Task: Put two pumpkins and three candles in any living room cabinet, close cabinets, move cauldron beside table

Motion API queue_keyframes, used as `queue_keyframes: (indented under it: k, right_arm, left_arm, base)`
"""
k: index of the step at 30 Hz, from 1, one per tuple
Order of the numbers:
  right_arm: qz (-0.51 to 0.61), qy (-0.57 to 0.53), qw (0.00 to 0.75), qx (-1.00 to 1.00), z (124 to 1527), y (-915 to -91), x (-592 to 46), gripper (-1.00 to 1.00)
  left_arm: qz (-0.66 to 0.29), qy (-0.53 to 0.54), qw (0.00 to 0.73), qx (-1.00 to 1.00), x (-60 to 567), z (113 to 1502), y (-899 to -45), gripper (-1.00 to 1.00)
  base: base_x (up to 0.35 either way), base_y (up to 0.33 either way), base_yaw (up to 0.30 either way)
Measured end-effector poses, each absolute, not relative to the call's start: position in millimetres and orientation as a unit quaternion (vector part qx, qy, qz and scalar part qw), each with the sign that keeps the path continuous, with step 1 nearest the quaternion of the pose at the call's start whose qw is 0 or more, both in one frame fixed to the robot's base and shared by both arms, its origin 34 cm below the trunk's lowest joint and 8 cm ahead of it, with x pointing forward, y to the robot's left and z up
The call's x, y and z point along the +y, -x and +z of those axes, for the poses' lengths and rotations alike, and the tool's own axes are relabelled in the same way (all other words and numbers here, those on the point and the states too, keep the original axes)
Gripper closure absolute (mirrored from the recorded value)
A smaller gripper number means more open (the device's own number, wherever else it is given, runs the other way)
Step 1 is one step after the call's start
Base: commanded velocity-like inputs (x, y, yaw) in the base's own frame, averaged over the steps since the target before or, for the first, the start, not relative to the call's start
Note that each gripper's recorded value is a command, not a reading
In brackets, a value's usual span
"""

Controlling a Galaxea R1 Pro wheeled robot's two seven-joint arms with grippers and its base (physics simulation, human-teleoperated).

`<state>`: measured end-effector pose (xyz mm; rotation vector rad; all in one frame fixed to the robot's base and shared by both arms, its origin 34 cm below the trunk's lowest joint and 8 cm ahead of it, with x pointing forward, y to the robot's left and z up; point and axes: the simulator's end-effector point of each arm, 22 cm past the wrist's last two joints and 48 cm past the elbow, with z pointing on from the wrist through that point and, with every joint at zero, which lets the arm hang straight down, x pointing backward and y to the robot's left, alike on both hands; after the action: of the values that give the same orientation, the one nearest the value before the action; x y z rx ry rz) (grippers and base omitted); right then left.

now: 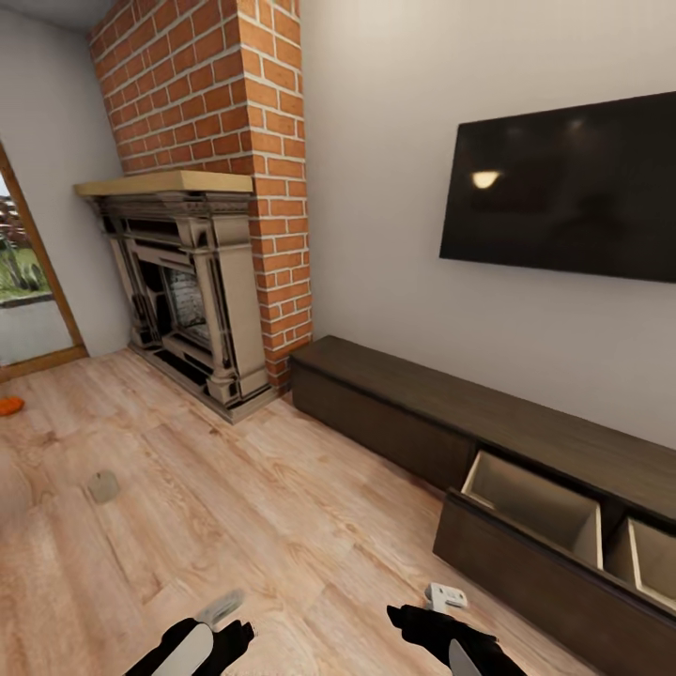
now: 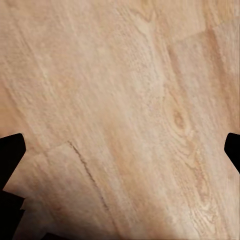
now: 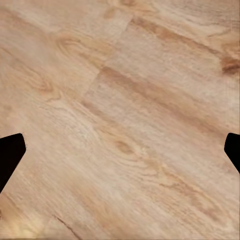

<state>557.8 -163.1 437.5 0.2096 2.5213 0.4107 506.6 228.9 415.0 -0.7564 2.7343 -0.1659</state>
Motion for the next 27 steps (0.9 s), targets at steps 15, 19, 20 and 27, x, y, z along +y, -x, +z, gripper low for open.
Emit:
queue_keyframes:
  k: [15, 19, 20, 27]
  right_arm:
    - [0.114, -0.078, 0.299, 0.944, 437.2, -561.5, -163.4, -1.00]
    - [0.109, -0.073, 0.300, 0.945, 437.3, -561.9, -163.0, -1.00]
    - [0.108, -0.073, 0.301, 0.945, 437.3, -561.9, -163.1, -1.00]
    - [0.107, -0.073, 0.301, 0.945, 437.3, -562.1, -163.6, -1.00]
  left_arm:
    - [-0.058, 0.266, 0.150, 0.950, 229.8, 415.4, -507.4, -1.00]
    - [-0.057, 0.264, 0.151, 0.951, 230.2, 415.4, -507.4, -1.00]
    - [-0.056, 0.263, 0.151, 0.951, 230.7, 415.4, -507.6, -1.00]
    - [-0.052, 0.265, 0.150, 0.951, 234.7, 413.4, -505.4, -1.00]
  base:
    - [0.000, 0.000, 0.276]
    - [0.000, 0.000, 0.276]
    - [0.000, 0.000, 0.276]
    - [0.000, 0.000, 0.276]
